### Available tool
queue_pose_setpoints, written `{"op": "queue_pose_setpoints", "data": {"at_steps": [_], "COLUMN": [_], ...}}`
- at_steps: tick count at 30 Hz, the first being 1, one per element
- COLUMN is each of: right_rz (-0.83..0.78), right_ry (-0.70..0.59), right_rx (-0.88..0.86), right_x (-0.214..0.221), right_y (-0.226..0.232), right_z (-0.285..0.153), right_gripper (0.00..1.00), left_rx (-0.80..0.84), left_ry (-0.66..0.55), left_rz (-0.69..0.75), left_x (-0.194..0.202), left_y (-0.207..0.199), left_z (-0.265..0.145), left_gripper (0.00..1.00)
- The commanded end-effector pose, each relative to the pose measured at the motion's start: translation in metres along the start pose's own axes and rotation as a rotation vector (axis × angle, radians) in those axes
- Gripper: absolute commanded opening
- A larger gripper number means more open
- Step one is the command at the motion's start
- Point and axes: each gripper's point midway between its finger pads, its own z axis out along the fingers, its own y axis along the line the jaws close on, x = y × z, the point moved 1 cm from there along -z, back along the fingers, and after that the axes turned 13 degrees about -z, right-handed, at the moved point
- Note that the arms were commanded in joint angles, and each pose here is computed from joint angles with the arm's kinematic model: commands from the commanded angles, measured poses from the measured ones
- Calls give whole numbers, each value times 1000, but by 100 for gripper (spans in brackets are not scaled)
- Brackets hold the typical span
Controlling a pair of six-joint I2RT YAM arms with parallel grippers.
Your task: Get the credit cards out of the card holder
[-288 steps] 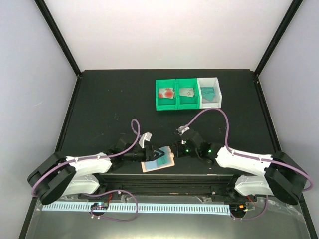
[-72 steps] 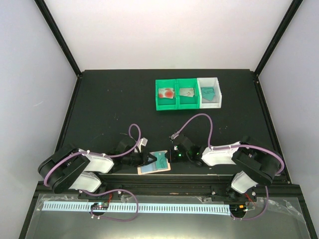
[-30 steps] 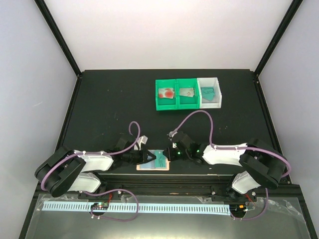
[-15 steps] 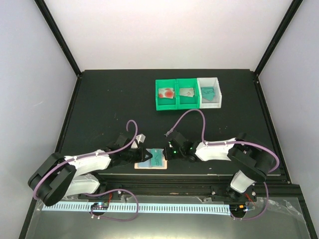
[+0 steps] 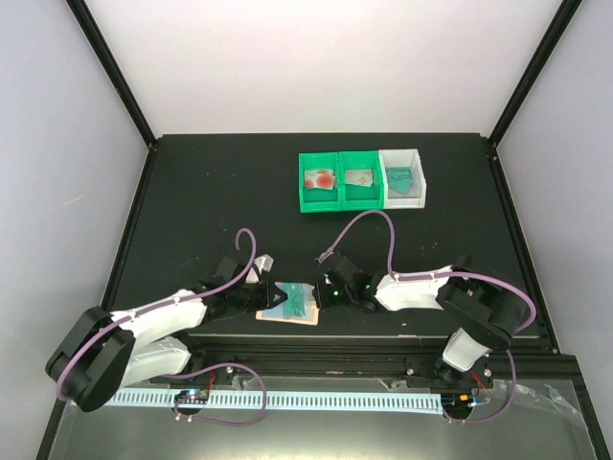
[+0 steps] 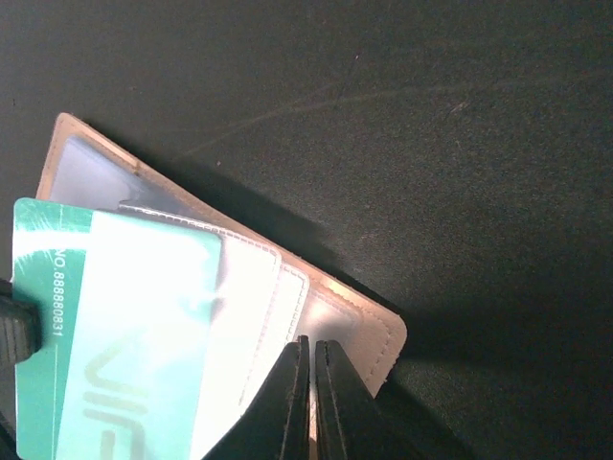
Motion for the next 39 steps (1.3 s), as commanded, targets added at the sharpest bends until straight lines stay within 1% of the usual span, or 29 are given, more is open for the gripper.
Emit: {"op": "queue_pose_setpoints", "data": {"at_steps": [1,4,9,14,17,20,24,26,29,31,35,37,39], "right_rz": [-27,-39,-63,-75,-86,-94,-127,-135,-129,-123,-65,-33,1], "right_ry": [119,100,85,64,34,-1,-34,-73,-139,-192,-295,-343,-355], "right_rx": [144,143,156,156,155,139,81,34,-83,-204,-365,-437,-494], "right_x": [40,34,26,16,4,-10,-27,-38,-49,-54,-62,-68,-68], "right_y": [-35,-33,-34,-32,-28,-21,-3,9,31,50,72,81,87], "right_z": [6,3,3,-1,-8,-18,-33,-46,-65,-82,-112,-125,-131], "right_gripper": [7,7,7,8,10,12,17,19,22,26,36,43,48], "left_rx": [-24,-75,-135,-142,-149,-121,-60,-15,91,176,330,402,463], "left_ry": [14,37,-2,-60,-114,-163,-208,-225,-238,-234,-223,-227,-227], "left_rz": [45,71,82,97,96,95,109,114,123,124,109,97,85], "left_x": [-6,-7,-17,-24,-29,-34,-37,-38,-37,-33,-24,-21,-18], "left_y": [-4,1,5,-1,-2,-7,-22,-31,-49,-62,-80,-88,-95], "left_z": [-6,-9,-22,-35,-43,-50,-60,-65,-71,-75,-83,-88,-94], "left_gripper": [2,1,2,2,1,2,1,2,2,1,2,2,2]}}
